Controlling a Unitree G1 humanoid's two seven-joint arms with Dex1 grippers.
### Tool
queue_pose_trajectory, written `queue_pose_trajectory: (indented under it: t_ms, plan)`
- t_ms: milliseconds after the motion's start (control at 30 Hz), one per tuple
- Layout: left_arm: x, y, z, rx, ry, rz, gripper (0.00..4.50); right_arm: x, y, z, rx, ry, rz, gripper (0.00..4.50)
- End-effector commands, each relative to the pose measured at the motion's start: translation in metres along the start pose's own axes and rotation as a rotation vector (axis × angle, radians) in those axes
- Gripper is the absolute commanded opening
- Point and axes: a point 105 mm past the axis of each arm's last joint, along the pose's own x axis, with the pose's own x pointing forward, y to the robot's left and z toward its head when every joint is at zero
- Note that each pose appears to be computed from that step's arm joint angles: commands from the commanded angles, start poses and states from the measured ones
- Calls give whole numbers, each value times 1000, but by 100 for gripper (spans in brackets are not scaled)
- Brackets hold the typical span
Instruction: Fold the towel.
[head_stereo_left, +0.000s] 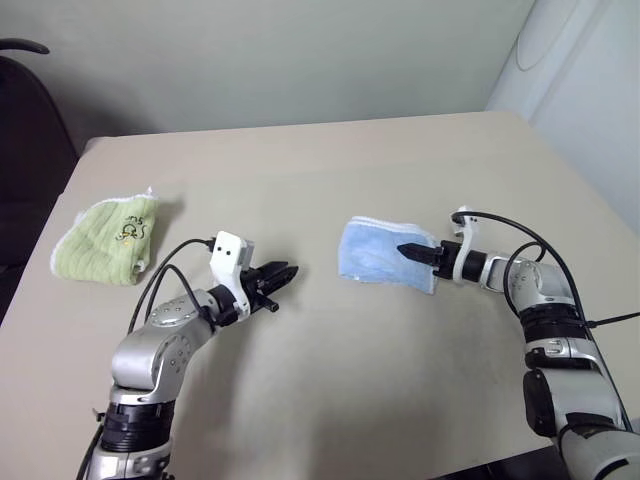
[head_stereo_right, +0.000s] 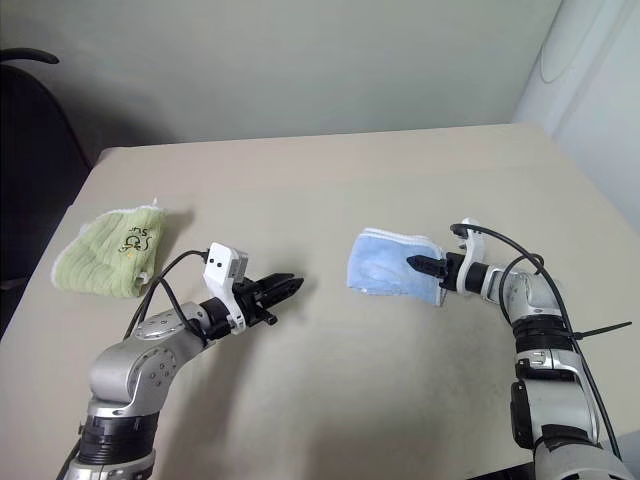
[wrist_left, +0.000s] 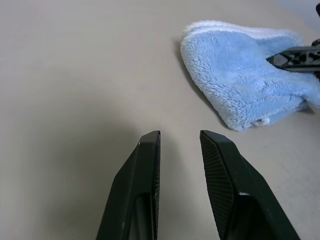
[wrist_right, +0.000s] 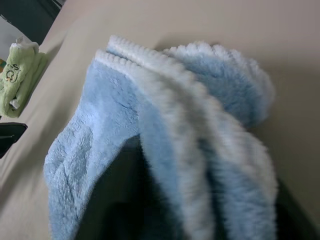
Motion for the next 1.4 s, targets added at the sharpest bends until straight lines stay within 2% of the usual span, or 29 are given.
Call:
queue_pose_trajectory:
  t_ms: [33, 100, 267, 367, 467, 567, 667, 867, 1000, 1300, 1400]
  plan:
    - [2, -8, 7, 21, -23, -22, 138, -7, 9, 14, -7, -70, 41, 74]
    - [2, -9, 7, 19, -25, -23, 138, -13, 9, 20, 8, -107, 34, 3]
    - [-1, -9, 4, 10, -22, -11, 138, -47, -3, 51, 79, -291, -41, 3]
    - [-3, -8, 3, -3, -27, 0, 138, -101, -34, 86, 211, -530, -200, 3]
    - [-2, -8, 2, -13, -28, -2, 138, -155, -61, 107, 288, -713, -350, 3]
    - [4, -10, 3, -17, -27, -17, 138, -208, -105, 104, 442, -847, -604, 3]
    - [11, -15, 5, -12, -26, -39, 138, -220, -133, 80, 526, -803, -781, 3]
    - [16, -19, 7, -2, -26, -54, 138, -210, -151, 53, 519, -690, -886, 3]
    - [12, -18, 6, -9, -26, -40, 138, -213, -153, 53, 460, -669, -919, 121]
    - [6, -18, -1, -35, -21, -24, 138, -251, -151, 66, 355, -764, -1027, 446]
    - [6, -18, -2, -44, -18, -24, 138, -264, -145, 71, 330, -812, -1039, 446]
